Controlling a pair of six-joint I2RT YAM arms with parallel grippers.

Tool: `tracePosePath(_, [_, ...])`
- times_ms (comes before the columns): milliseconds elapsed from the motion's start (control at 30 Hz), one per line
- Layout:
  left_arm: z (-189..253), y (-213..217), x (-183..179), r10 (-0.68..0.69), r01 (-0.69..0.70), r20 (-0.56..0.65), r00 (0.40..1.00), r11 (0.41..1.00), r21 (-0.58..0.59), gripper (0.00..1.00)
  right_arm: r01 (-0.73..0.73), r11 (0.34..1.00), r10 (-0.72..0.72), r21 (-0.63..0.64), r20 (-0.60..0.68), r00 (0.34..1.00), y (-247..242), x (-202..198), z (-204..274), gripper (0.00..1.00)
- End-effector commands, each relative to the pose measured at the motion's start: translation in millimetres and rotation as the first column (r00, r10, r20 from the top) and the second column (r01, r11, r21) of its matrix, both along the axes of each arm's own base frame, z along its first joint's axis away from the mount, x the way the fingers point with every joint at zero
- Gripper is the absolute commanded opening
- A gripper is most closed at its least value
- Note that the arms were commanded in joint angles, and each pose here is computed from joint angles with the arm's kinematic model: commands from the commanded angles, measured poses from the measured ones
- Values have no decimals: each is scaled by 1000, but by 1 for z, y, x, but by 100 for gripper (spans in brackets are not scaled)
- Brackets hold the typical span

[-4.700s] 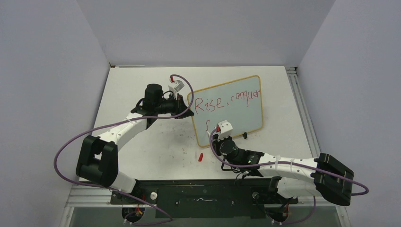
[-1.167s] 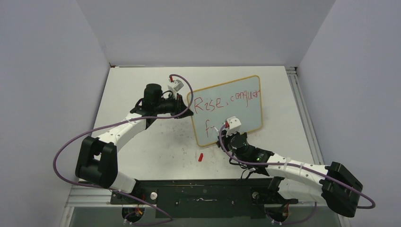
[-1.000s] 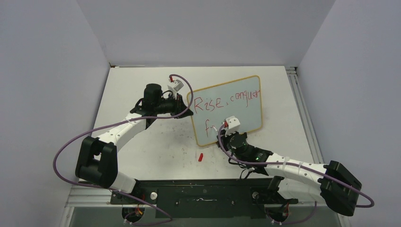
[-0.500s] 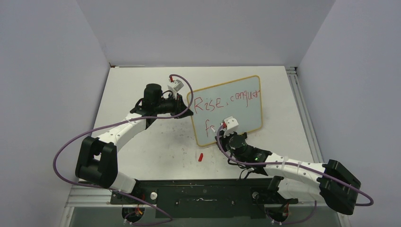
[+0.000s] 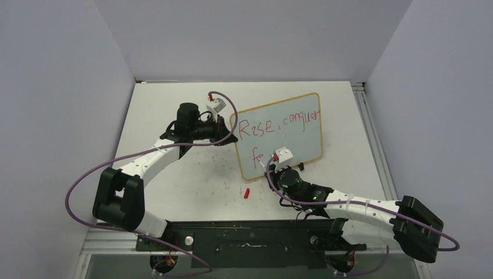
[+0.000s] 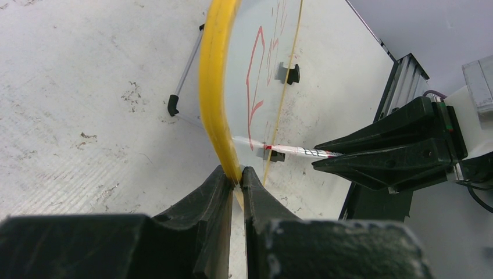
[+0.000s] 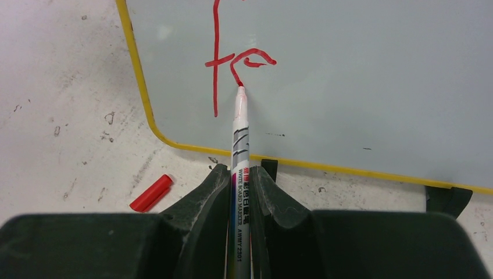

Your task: Write a sentence on the whiteboard

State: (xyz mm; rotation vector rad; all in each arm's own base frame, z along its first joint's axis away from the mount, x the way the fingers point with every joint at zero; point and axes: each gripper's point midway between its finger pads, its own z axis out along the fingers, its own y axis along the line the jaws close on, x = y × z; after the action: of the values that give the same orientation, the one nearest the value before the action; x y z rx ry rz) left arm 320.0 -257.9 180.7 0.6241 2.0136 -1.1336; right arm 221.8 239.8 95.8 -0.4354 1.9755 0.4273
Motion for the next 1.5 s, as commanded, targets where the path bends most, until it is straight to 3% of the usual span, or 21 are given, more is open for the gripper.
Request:
tracePosePath(0, [36,-4,4,-23,28,107,994,999,-43,0,70,998,-70,8,8,998,-12,3,3,5])
tracePosePath(500, [36,-4,3,-22,27,108,994,999,-44,0,125,990,-130,65,87,988,-29,7,44,5])
tracePosePath(1467, [35,-5,4,-24,29,105,994,999,-43,0,112,993,-114,26,104,988,-26,35,37,5])
